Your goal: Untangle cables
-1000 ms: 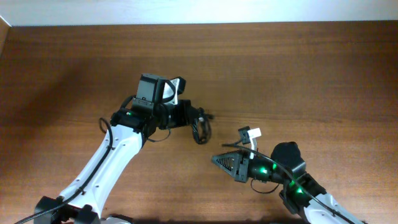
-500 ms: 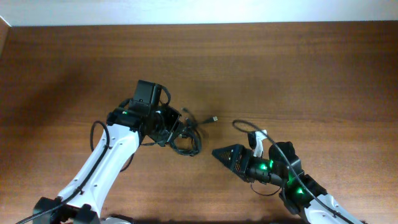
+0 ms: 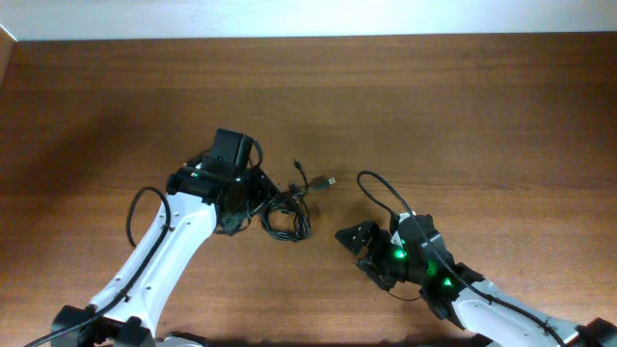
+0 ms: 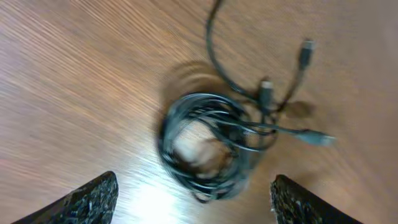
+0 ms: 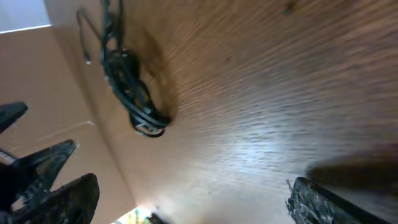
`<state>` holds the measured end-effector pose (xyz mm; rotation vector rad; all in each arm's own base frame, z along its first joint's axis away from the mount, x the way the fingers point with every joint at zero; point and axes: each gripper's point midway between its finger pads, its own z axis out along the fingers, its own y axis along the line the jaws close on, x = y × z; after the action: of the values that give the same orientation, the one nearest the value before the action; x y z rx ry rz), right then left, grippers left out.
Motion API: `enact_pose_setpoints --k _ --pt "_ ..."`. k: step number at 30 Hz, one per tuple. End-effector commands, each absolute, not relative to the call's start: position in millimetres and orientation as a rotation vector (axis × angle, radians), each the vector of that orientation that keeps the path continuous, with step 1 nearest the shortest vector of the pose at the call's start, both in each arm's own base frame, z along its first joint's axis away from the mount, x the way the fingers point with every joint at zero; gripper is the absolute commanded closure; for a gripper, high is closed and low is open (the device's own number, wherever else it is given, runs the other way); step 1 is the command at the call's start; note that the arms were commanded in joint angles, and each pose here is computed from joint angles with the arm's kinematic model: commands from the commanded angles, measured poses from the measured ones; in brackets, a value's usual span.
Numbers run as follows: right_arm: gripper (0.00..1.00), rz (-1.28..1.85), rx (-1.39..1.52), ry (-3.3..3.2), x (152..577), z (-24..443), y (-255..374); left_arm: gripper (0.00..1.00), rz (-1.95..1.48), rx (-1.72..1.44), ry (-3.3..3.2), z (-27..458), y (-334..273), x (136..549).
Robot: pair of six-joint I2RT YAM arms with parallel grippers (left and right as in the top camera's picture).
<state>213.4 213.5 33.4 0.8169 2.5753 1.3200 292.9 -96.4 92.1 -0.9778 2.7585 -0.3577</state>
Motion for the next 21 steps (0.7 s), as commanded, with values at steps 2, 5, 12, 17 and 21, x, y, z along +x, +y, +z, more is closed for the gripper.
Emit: enact_pose_setpoints --k 2,5,12,17,21 --pt "0.01 1.229 0.8 2.576 218 23 207 0.39 -0.386 -1.217 2.767 77 -100 272" --pt "0.01 1.218 0.807 2.582 217 21 206 0.5 -0.414 -1.558 2.719 61 -105 251" --pt "0.01 1.193 0.821 2.574 219 20 203 0.62 -0.486 -1.735 2.61 33 -109 247" --pt "0.01 1.193 0.821 2.574 219 20 203 0.54 -0.577 -1.635 2.583 31 -123 265" --pt "0.01 1.193 0.821 2.574 219 19 203 0.64 -0.49 -1.69 2.586 15 -123 261"
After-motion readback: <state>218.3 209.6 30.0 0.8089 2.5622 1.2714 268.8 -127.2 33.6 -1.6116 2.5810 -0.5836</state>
